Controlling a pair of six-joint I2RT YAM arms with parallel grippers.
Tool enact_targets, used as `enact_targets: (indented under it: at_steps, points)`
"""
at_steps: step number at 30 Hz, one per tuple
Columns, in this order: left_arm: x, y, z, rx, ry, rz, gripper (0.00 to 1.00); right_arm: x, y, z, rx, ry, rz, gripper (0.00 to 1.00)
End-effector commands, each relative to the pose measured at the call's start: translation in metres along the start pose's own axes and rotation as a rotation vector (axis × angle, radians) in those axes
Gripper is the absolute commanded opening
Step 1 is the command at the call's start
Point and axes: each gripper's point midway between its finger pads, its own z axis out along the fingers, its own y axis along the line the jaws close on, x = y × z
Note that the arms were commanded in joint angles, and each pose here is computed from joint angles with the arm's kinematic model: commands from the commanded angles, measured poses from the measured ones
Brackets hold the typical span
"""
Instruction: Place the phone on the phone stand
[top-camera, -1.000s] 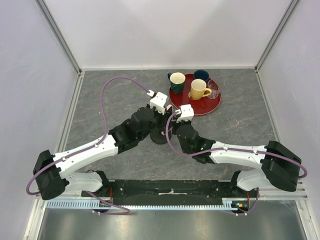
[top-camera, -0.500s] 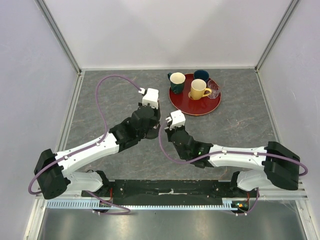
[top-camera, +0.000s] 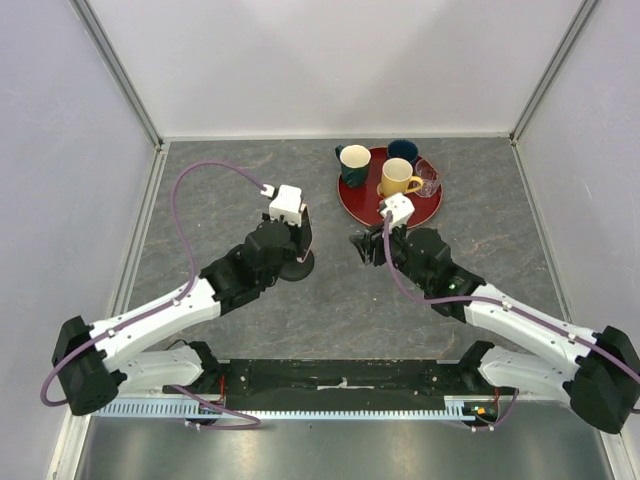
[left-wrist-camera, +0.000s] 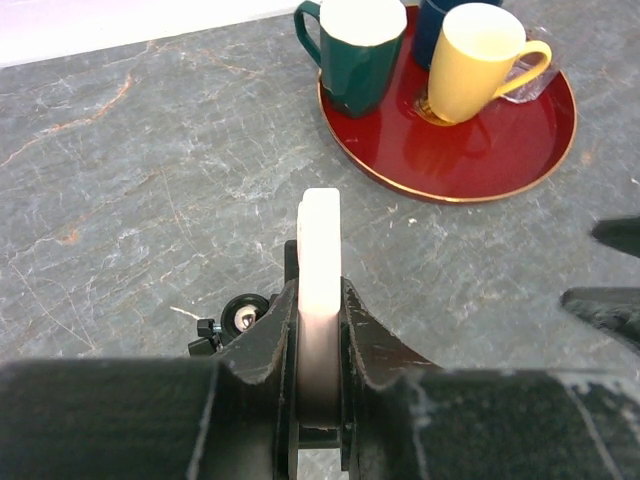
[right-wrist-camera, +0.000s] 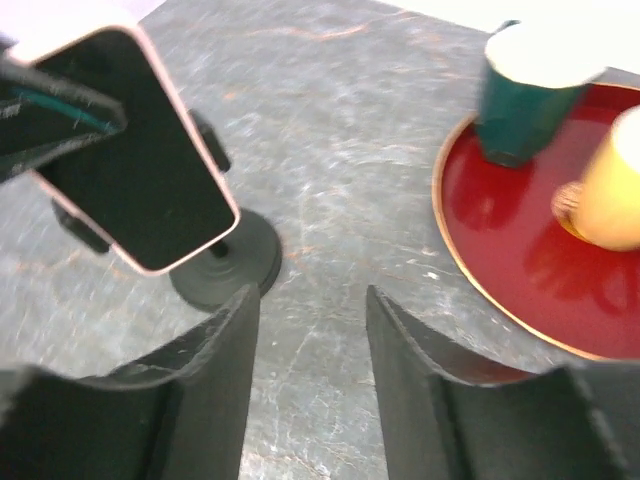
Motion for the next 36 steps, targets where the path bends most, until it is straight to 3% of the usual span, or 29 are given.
enact_targets:
  at_steps: [1, 4, 10, 17, 31, 36]
  points:
    - [0.023, 0.011, -0.024, 0.067, 0.077, 0.107, 0.02, 0.01, 0.076, -0.009, -0.536, 0.081, -0.089, 0.66]
    - [0.022, 0.009, -0.036, 0.14, 0.053, 0.136, 0.02, 0.01, 0.093, -0.003, -0.7, 0.07, -0.112, 0.87]
    - [0.029, -0.002, -0.058, 0.327, 0.011, 0.291, 0.02, 0.023, 0.106, 0.028, -0.857, 0.111, -0.115, 0.93]
    - [0.038, -0.01, -0.084, 0.487, -0.041, 0.356, 0.02, 0.039, 0.118, 0.042, -0.986, 0.135, -0.161, 0.88]
    - [0.039, -0.007, -0.084, 0.481, -0.059, 0.379, 0.02, 0.04, 0.144, 0.045, -1.087, 0.098, -0.172, 0.75]
    - [0.039, -0.005, -0.083, 0.471, -0.059, 0.381, 0.02, 0.042, 0.148, 0.043, -1.103, 0.109, -0.177, 0.62]
